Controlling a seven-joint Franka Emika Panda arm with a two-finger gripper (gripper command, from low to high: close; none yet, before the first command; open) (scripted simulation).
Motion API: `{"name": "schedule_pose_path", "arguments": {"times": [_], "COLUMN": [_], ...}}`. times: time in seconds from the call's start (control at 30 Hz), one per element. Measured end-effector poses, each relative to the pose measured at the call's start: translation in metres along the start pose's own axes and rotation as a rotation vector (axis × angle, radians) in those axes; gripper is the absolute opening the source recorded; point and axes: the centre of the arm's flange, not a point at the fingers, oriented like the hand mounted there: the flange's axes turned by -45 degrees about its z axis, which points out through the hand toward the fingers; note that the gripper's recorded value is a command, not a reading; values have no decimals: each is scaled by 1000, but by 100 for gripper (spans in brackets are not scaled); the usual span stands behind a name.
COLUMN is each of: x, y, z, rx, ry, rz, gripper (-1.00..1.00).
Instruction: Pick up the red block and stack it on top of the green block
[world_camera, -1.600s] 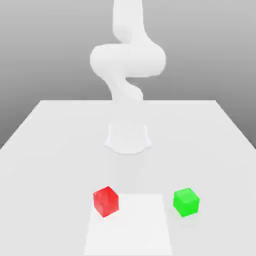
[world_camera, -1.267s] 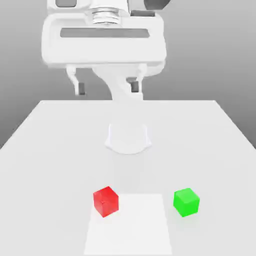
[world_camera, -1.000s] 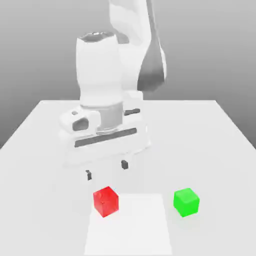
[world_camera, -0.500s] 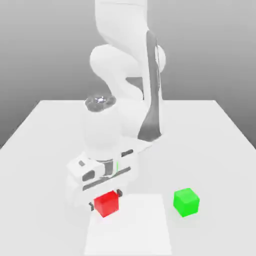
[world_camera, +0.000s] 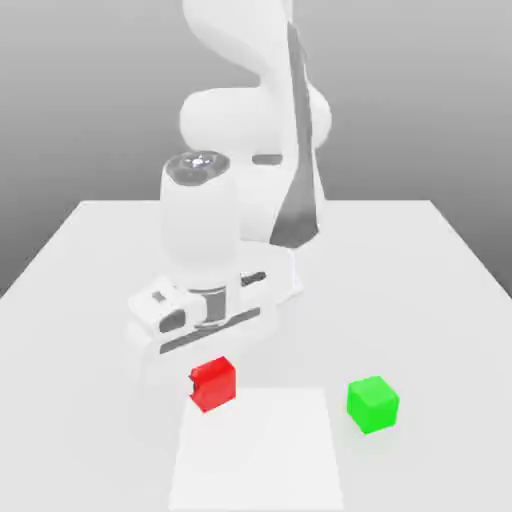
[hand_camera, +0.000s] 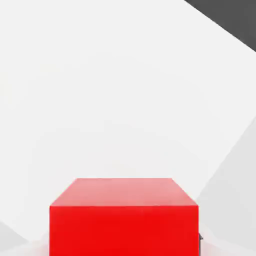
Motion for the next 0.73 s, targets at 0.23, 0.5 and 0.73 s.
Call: {"name": "schedule_pose_path", "arguments": {"times": [0.23,0.5,0.73], "x": [71,118,117], "y": [-85,-189,-191], "z": [-23,-24,20], "rx": [9,4,3], "ry": [0,-1,-3], "rz": [-278,-562,-565], "gripper": [-100,-100,100]}}
